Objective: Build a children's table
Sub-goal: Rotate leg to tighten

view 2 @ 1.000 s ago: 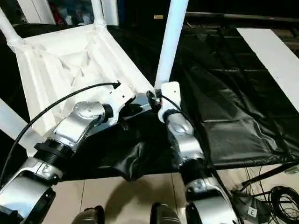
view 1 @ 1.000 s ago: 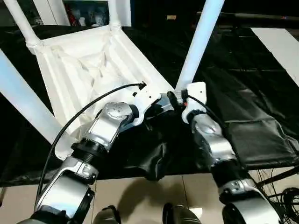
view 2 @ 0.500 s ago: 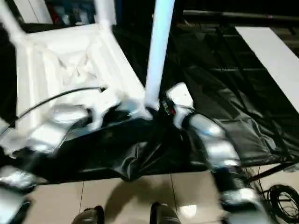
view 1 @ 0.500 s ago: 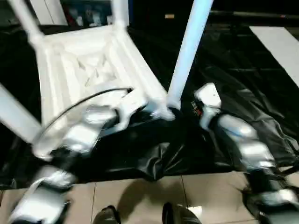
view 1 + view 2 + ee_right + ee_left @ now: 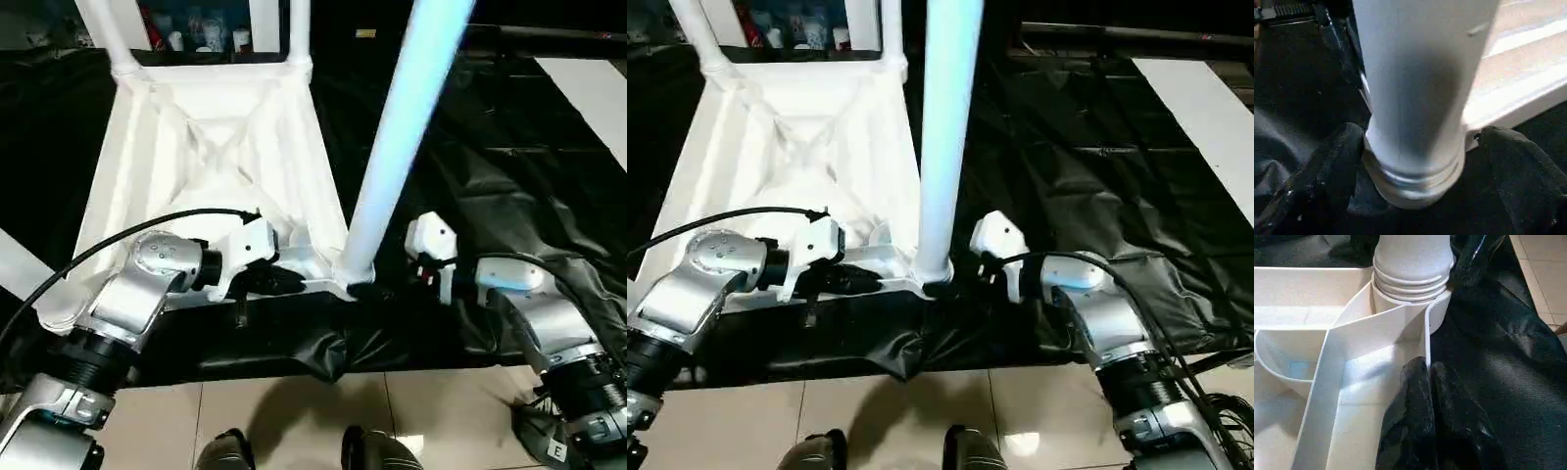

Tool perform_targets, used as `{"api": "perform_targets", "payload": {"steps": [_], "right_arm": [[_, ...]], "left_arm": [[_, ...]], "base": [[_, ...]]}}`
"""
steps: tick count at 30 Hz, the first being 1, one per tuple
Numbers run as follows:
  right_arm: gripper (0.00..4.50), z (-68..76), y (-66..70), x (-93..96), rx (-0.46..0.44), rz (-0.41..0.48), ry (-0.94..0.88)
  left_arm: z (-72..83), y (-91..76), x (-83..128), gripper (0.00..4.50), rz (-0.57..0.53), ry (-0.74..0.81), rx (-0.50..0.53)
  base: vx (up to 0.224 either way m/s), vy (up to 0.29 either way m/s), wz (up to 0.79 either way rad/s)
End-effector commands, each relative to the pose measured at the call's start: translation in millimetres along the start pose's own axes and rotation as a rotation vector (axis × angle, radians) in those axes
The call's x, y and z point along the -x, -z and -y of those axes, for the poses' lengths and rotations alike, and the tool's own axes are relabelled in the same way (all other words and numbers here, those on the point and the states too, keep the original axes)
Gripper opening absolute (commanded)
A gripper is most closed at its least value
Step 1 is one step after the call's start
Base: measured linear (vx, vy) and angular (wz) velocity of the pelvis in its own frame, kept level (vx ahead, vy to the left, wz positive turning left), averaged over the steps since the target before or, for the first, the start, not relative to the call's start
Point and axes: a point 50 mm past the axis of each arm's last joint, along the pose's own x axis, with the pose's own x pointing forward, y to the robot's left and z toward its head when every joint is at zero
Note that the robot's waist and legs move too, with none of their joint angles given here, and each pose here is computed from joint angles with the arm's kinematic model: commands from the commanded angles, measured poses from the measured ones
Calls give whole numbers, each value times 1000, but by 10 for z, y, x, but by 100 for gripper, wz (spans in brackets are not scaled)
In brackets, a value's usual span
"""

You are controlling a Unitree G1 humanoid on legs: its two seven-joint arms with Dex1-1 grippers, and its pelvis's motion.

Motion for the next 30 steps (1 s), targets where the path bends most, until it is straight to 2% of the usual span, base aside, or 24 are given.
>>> {"api": "perform_targets", "payload": {"steps": [1,2,5,6,7,11,13,16,22,26,30], "right_arm": [[391,6,-24,-28,8,3,-23],[372,6,-28,-35,6,6,-29],[370,9,-33,-47,3,8,-32],[359,10,-35,-48,0,10,-35],[329,10,-37,-48,-2,11,-38],[311,5,-31,-47,-4,7,-47],[282,-5,-20,-47,1,0,-58],[265,-10,-14,-47,3,-3,-64],[261,-5,1,-50,0,-1,-53],[261,72,34,-79,-36,17,85],[260,185,115,-125,-178,78,369]], "left_arm": [[131,59,-108,0,1,100,24],[131,57,-106,0,1,101,23],[126,56,-105,0,0,99,23],[126,55,-101,0,-1,100,24],[127,54,-98,0,-2,100,24],[127,57,-95,0,-5,100,25],[127,61,-93,0,-8,99,27],[129,64,-92,0,-10,98,28],[130,84,-84,0,-18,95,35],[49,116,-104,0,-28,5,70],[-138,132,-209,0,-29,-192,117]], "base": [[0,0,0],[0,0,0],[0,0,0],[0,0,0],[0,0,0],[0,0,0],[0,0,0],[0,0,0],[0,0,0],[0,0,0],[0,0,0]]}}
